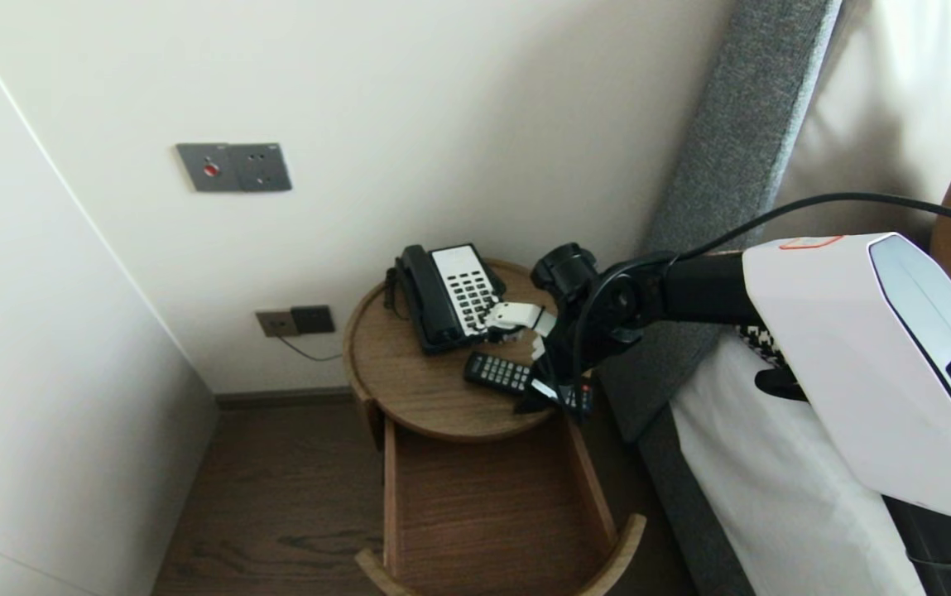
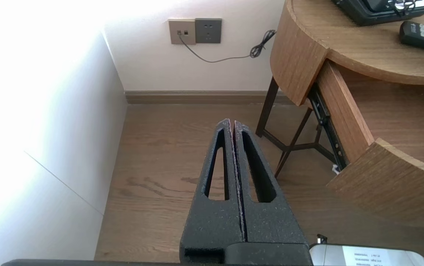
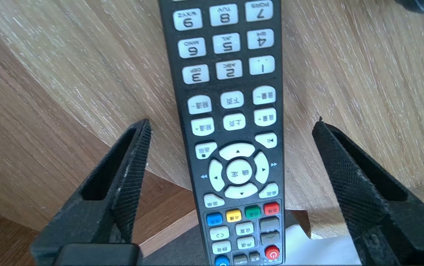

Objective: Put the remote controls on the table in the drawer one by one

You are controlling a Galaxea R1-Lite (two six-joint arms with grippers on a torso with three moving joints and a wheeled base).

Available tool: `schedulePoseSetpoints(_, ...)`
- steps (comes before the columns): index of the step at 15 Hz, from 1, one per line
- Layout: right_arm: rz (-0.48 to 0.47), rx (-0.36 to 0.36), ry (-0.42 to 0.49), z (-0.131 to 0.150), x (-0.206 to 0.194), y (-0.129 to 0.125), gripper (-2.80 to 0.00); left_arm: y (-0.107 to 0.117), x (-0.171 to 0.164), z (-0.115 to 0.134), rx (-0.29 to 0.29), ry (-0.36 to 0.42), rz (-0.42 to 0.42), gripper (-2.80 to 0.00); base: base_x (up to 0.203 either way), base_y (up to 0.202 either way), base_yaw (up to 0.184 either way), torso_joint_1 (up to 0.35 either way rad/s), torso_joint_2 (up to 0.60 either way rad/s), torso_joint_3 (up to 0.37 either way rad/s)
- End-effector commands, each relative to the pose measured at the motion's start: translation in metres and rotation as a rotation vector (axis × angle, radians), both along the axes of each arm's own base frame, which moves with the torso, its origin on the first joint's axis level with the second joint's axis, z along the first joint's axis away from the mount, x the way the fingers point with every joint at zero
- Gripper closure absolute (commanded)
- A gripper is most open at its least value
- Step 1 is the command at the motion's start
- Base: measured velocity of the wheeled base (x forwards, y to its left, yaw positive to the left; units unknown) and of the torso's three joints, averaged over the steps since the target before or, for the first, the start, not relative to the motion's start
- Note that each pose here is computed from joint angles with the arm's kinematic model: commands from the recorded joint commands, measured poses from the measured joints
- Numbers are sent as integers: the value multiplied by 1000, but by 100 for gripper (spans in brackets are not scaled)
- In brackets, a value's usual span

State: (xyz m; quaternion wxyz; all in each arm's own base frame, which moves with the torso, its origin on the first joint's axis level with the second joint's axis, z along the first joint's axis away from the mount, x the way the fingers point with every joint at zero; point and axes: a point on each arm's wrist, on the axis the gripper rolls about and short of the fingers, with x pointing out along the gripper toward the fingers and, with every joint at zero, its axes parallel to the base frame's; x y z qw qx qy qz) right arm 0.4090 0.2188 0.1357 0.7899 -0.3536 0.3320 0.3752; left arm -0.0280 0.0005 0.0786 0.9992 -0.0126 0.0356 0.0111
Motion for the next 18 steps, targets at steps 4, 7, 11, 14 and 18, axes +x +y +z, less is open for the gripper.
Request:
schedulePoseSetpoints(4,-13,4,-5,-6,4,1,-280,0,0,0,0,0,0,0,0,0,0,0,0,0)
schedulePoseSetpoints(7,-14,1,0,-7,4,1,-280,0,0,0,0,0,1,0,0,0,0,0,0,0)
schedulePoseSetpoints(11,-16,-3,5,-8,5,-1,0,0,0,0,0,1,1,0,0,0,0,0,0,0)
schedulePoseSetpoints(14,-17,-5,8,-9,5,-1,0,0,0,0,0,0,1,0,0,0,0,0,0,0)
schedulePoseSetpoints(18,-17,-1,4,-3,3,-3,0,0,0,0,0,1,1,0,0,0,0,0,0,0)
